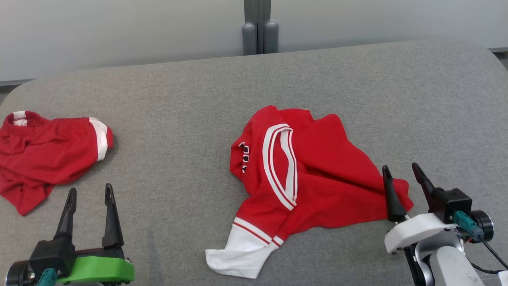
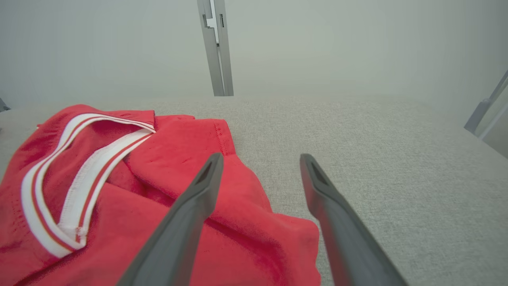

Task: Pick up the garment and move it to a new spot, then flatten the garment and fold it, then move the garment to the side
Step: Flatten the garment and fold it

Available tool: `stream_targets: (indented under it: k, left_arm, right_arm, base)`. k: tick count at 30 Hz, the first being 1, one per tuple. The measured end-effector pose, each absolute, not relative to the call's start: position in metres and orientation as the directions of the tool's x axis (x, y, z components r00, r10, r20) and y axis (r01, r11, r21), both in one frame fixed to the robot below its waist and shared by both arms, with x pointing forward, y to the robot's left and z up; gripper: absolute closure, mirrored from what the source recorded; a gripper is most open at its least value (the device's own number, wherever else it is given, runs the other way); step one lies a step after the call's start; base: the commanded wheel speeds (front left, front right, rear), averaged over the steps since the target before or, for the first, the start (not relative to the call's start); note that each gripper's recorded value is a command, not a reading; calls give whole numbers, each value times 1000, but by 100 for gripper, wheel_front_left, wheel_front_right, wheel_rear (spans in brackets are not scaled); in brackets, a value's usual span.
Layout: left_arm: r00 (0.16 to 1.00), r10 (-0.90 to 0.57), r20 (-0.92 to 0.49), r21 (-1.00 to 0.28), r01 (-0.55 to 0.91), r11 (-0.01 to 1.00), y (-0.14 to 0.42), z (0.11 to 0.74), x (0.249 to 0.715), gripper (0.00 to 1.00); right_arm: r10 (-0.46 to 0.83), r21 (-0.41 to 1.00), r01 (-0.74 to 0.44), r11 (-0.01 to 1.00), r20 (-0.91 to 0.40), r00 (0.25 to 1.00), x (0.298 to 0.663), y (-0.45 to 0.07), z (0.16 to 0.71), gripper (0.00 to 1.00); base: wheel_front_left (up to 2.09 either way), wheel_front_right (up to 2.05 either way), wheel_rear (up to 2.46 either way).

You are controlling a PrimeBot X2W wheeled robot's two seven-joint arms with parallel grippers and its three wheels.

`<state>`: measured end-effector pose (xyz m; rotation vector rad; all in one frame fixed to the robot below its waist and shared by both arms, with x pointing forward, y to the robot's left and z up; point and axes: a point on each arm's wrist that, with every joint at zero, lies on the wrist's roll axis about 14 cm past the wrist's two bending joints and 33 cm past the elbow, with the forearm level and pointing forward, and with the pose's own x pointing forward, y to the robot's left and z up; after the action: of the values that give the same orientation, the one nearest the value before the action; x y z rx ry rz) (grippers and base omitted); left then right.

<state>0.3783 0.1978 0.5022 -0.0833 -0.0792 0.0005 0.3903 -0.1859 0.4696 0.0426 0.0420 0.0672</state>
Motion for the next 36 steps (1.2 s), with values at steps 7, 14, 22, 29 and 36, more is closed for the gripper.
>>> stream_targets:
  k: [7, 14, 22, 29, 36]
  left_arm:
    - [997, 21, 80, -70, -15, 997, 204, 503, 372, 0]
    - [996, 39, 84, -58, -34, 998, 211, 505, 369, 0]
    - [998, 7, 67, -27, -5, 1000, 204, 500, 371, 0]
    - [964, -245, 105, 47, 241, 969, 129, 514, 388, 0]
    - [833, -547, 82, 133, 535, 834, 41, 512, 394, 0]
  right_arm:
    - [120, 49, -128, 991, 142, 983, 397, -162, 525, 0]
    - [139, 92, -153, 984, 141, 980, 383, -152, 523, 0]
    - [141, 111, -152, 982, 99, 985, 381, -150, 508, 0]
    - [136, 110, -145, 983, 86, 987, 384, -152, 505, 0]
    - [124, 112, -132, 985, 77, 989, 386, -156, 502, 0]
  base:
    - [0, 0, 0]
    - [0, 0, 0]
    - [0, 0, 0]
    - [0, 0, 0]
    - [0, 0, 0]
